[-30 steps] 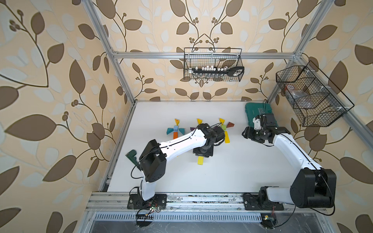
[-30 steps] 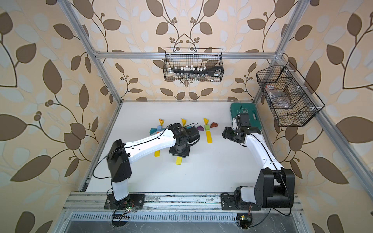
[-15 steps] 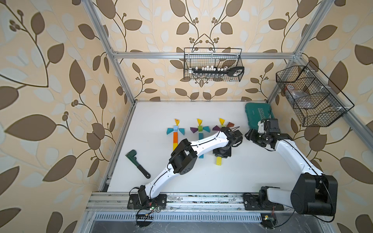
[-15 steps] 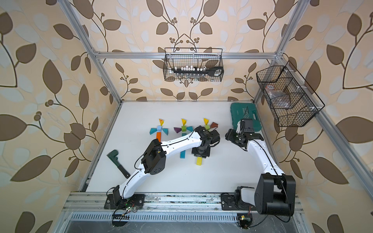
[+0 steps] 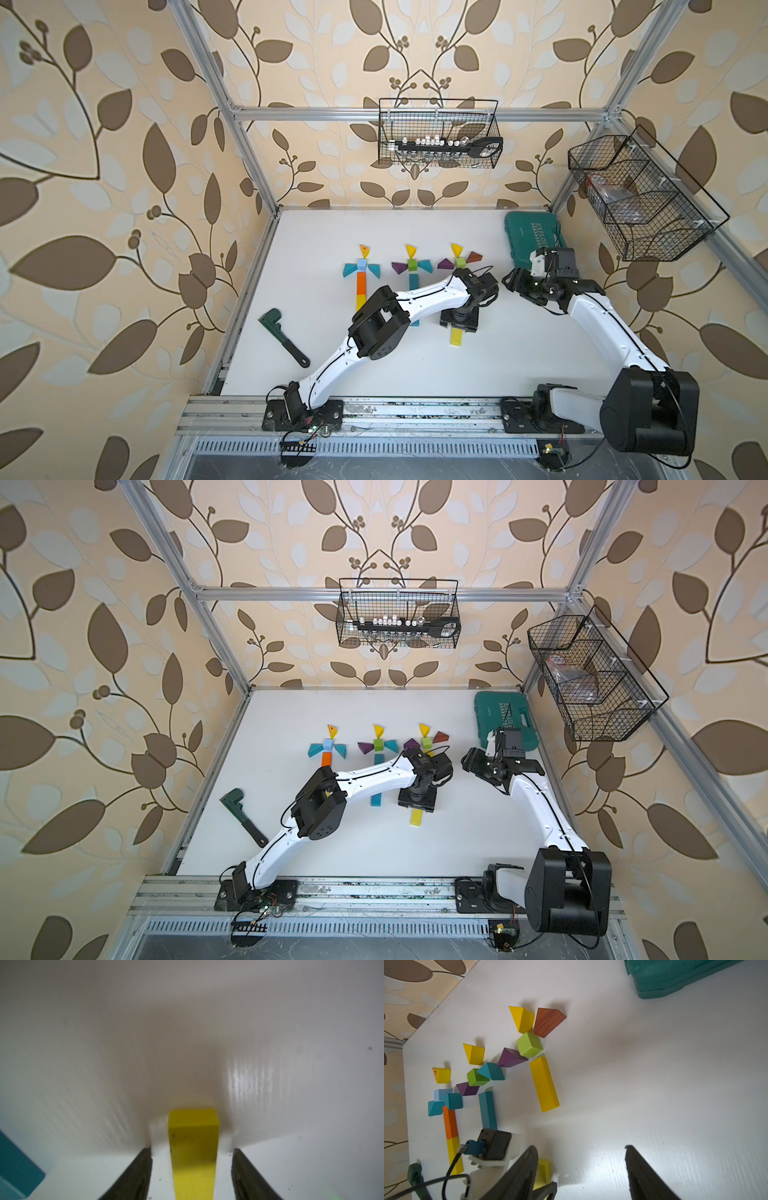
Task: Assemble a small pinwheel with building blocks
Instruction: Place the building block at the center of the board, then assemble the building block at the center of the board.
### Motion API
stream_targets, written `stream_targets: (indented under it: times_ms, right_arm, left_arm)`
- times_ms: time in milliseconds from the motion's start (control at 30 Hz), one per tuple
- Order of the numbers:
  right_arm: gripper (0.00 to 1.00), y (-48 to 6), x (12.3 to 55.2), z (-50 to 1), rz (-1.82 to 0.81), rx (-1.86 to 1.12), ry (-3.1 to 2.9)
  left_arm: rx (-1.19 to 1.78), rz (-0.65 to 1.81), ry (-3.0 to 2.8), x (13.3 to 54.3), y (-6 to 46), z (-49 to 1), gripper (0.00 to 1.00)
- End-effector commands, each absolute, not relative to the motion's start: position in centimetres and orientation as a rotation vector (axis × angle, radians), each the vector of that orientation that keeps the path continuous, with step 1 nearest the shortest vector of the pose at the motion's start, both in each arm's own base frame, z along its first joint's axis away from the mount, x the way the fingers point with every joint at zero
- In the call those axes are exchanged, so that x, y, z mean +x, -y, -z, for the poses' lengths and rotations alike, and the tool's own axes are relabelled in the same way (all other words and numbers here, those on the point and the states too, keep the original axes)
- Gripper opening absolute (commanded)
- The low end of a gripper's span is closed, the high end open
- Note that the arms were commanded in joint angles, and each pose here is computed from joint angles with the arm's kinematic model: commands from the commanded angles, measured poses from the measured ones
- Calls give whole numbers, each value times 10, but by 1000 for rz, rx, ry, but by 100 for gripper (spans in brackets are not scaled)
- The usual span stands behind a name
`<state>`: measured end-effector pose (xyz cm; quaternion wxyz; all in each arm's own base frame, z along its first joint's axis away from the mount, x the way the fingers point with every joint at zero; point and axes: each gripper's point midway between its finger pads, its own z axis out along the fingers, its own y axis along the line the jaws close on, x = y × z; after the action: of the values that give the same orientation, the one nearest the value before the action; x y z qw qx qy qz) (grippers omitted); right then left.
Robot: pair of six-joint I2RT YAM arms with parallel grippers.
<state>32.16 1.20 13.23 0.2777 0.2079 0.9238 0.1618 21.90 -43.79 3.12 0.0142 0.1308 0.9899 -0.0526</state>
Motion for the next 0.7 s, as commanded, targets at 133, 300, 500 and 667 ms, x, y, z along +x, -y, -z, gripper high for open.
stream_targets:
  times_ms: [133,300,500,667]
  right_arm:
    - [66,-48,294,-124,-468,493,-2539]
    - [66,-104,266,-98,-401,360,-2628]
    - [66,-147,241,-58,-235,233,-2738]
    - [64,-156,243,-43,-55,162,-2779]
  left_arm:
    - [380,288,-2873,221,390,-130,70]
    - [132,228,-2820,237,287,-150,79]
    - [-94,110,-2794,252,188,-153,88]
    - [-173,70,-2769,254,152,-160,98]
